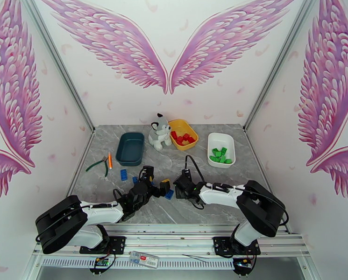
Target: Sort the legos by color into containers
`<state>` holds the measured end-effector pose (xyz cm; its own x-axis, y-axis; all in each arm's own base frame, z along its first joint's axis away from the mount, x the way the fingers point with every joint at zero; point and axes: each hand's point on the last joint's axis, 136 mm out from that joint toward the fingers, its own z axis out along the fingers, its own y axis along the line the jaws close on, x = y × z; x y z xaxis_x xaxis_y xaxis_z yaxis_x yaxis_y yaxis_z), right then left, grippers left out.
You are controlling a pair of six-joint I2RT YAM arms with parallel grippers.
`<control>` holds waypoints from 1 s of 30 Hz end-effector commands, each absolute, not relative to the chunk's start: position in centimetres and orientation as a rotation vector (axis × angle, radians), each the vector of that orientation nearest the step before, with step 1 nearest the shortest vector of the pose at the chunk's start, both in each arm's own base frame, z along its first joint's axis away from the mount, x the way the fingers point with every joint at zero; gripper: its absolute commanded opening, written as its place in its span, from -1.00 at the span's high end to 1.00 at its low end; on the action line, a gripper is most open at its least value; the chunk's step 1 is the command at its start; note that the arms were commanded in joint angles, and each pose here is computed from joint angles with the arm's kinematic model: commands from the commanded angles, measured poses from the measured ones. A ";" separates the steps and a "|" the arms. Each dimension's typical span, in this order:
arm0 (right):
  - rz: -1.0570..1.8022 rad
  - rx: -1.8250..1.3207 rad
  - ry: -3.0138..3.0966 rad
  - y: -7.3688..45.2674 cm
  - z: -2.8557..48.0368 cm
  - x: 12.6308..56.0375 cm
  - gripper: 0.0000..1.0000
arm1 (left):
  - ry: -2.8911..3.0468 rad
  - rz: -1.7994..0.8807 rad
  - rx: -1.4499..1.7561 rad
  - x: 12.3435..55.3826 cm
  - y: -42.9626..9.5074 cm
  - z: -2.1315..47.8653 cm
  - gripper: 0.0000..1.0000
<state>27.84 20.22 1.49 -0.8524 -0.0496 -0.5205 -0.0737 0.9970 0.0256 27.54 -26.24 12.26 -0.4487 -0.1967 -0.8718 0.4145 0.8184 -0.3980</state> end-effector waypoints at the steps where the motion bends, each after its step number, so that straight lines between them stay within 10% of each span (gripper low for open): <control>1: 0.105 -0.055 2.599 19.9 0.5 28.8 -0.47 | 1.914 -0.692 0.178 28.0 -26.4 12.9 -0.97; 18: 0.273 -0.019 2.538 21.0 3.8 28.9 0.35 | 1.954 -0.761 0.171 30.0 -26.8 14.4 -0.97; 30: 0.540 0.146 2.349 21.9 11.8 36.3 0.45 | 1.901 -0.914 0.167 37.0 -30.0 18.8 -0.97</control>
